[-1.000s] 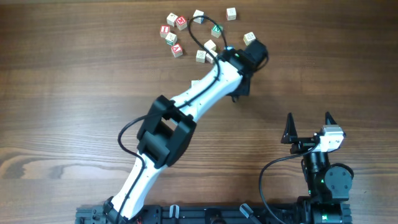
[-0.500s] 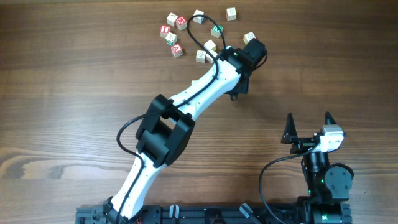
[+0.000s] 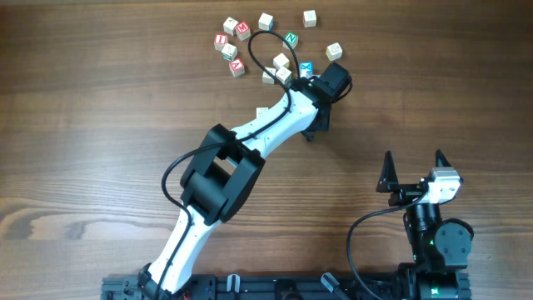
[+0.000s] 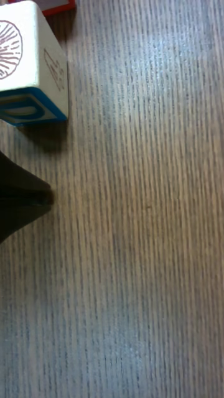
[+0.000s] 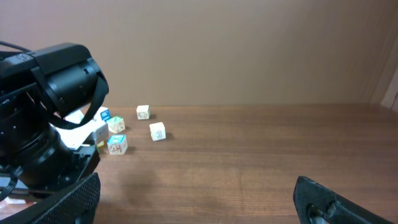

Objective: Form a horizontal line

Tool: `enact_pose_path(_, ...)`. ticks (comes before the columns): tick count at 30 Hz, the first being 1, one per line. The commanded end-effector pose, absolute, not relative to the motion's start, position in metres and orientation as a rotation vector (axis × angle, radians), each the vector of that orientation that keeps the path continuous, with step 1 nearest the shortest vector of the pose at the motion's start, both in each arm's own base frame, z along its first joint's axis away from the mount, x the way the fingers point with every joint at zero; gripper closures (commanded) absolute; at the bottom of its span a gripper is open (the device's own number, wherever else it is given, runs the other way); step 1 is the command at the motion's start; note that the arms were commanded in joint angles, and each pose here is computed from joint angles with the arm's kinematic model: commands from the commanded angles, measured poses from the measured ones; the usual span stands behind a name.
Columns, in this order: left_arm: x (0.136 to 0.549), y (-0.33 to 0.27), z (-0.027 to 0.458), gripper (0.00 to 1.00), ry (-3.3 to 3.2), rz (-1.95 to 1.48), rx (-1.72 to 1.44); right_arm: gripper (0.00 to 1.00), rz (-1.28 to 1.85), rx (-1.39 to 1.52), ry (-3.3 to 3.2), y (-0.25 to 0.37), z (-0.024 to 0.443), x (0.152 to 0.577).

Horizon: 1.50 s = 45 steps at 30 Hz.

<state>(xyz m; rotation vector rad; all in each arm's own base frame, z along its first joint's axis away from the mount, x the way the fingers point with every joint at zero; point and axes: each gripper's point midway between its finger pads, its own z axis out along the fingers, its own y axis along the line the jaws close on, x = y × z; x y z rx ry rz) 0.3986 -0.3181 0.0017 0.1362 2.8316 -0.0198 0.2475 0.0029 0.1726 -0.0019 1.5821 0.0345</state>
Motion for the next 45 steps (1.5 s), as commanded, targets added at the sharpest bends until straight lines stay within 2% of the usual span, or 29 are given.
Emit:
enact_pose_path(1,0.395,-0.305,-0.011,0.96,2.858,0.03,0.116,0.0,0.035,-0.024,1.569,0.005,0.175,0.247)
enact_pose_path(17,0.409,-0.272,-0.011,0.96,2.866,0.104,0.033,0.0,0.035,-0.024,1.57,0.005,0.175,0.247)
enact_pose_path(45,0.428,-0.265,-0.005,0.96,2.787,0.147,0.038,0.0,0.035,-0.024,1.569,0.005,0.175,0.247)
